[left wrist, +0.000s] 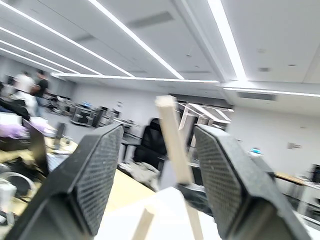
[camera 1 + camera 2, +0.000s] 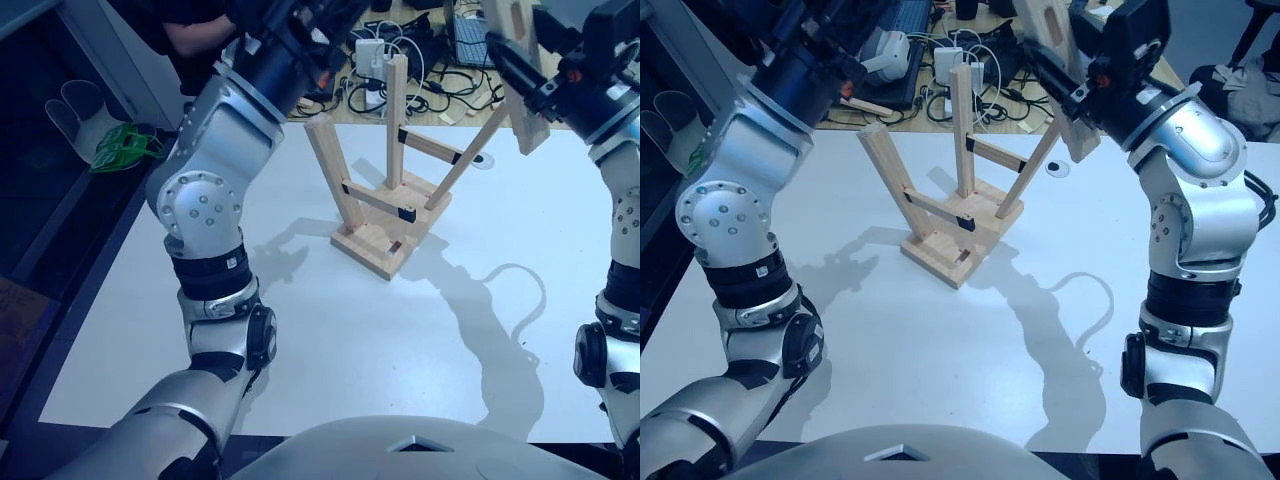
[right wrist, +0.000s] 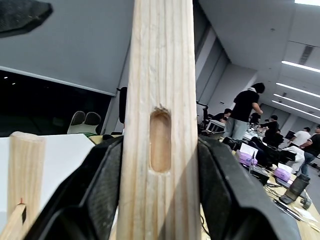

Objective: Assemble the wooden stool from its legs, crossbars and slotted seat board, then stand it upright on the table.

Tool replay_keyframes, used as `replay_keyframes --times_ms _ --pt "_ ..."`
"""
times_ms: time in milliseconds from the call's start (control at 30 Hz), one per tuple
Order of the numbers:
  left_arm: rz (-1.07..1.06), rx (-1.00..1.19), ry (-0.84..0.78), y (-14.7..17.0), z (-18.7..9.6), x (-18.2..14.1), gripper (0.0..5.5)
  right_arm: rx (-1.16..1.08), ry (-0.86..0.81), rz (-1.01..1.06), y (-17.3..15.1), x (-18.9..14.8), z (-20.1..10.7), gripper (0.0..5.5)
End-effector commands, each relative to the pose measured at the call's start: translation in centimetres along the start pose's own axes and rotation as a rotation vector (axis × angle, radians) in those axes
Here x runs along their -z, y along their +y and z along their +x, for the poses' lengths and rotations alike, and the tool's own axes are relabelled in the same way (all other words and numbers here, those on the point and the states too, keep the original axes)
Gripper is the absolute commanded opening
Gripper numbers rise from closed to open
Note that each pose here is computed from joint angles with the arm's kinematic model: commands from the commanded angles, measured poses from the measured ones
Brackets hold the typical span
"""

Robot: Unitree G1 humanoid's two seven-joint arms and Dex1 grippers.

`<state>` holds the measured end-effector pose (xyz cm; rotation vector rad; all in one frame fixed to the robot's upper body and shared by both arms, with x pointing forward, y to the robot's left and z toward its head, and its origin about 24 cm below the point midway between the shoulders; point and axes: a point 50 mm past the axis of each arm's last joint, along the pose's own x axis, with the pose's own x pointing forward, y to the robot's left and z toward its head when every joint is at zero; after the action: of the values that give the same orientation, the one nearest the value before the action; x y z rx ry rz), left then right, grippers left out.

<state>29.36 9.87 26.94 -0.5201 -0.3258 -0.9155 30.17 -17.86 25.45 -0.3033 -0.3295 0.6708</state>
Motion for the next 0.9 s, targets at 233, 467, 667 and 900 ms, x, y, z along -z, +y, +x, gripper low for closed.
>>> replay_keyframes --times_ms 233,467,667,900 --pt "-0.152 -0.109 0.078 -0.9 0.8 4.2 2.64 -0.188 -0.104 0.009 3.5 -2.1 2.0 2.03" --pt "-0.148 -0.109 0.062 -0.9 0.9 4.0 2.64 -0.243 -0.108 0.029 5.2 -1.7 2.6 2.03" --pt "-0.138 -0.097 0.053 -1.0 0.9 4.0 2.25 -0.243 -0.112 0.035 5.7 -1.7 2.9 2.03" --pt "-0.125 -0.147 0.027 -0.3 0.9 3.8 1.15 -0.204 -0.117 0.025 5.4 -1.8 3.0 2.03"
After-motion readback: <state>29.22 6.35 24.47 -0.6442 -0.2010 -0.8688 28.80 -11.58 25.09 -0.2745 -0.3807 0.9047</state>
